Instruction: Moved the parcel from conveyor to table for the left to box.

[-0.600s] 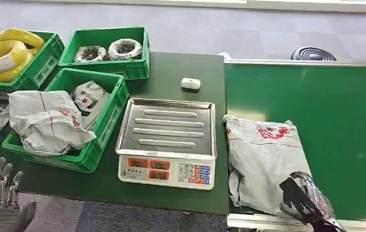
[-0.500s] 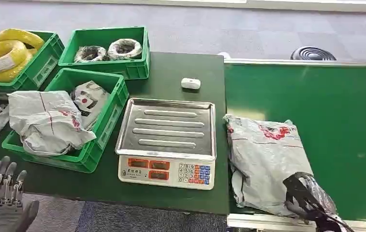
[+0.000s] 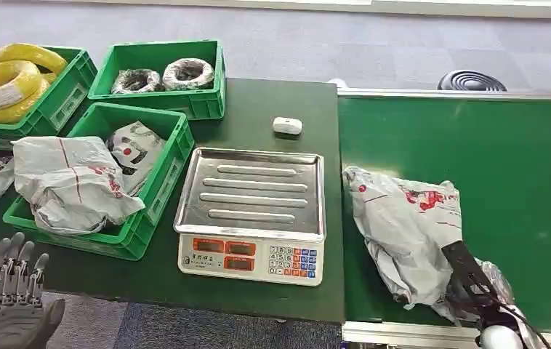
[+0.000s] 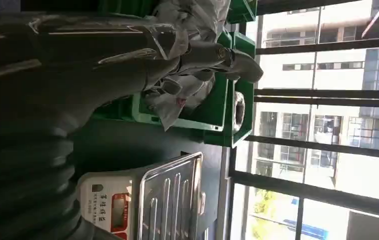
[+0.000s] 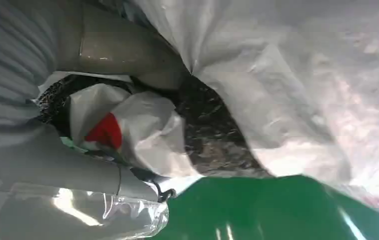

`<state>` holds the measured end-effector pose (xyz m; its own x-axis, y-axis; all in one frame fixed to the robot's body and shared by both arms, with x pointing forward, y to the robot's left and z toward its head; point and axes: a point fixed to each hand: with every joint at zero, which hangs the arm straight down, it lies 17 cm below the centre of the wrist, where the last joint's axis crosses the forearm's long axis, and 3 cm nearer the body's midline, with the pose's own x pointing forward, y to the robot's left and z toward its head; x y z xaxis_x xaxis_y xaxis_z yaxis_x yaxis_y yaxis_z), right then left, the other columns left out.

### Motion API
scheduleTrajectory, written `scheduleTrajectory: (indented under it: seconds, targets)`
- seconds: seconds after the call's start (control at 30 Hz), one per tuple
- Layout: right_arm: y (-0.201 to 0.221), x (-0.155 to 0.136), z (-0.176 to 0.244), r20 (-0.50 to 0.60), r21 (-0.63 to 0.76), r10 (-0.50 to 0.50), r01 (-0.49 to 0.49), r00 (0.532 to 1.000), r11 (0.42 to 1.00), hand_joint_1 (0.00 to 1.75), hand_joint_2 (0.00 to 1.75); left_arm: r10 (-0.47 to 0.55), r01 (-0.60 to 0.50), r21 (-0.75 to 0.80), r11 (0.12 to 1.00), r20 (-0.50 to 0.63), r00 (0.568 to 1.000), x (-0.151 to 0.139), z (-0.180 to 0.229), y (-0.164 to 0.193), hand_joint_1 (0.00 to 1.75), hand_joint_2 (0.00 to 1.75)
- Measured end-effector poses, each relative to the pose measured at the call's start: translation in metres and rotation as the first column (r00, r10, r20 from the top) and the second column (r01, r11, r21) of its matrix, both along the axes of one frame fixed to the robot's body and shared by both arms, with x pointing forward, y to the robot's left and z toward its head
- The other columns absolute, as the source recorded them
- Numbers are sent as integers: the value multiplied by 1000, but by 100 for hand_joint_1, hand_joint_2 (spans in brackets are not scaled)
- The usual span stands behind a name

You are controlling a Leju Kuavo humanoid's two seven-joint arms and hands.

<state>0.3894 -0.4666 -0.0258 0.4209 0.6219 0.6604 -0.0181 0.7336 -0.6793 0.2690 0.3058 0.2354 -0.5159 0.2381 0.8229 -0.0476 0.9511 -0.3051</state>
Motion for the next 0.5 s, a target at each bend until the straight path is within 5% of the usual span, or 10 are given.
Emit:
scheduleTrajectory:
  seconds: [0.1,0.23,0.43,0.5]
  targets:
    - [3,15,64,309,93,-53,26,950,995,175,175,11,-11,-4,1000,6,1000,-1,1,1,0,175]
    - [5,10,157,620,97,-102,53,778,994,175,175,21,-21,-10,1000,24,999,-1,4,1,0,175]
    - [45,-4,245,821,5,-11,13,570,1000,175,175,11,-10,-11,1000,42,999,7,6,-2,0,175]
    - [79,2,258,832,-32,61,-63,552,998,175,175,6,-6,-8,1000,51,999,11,9,-4,0,175]
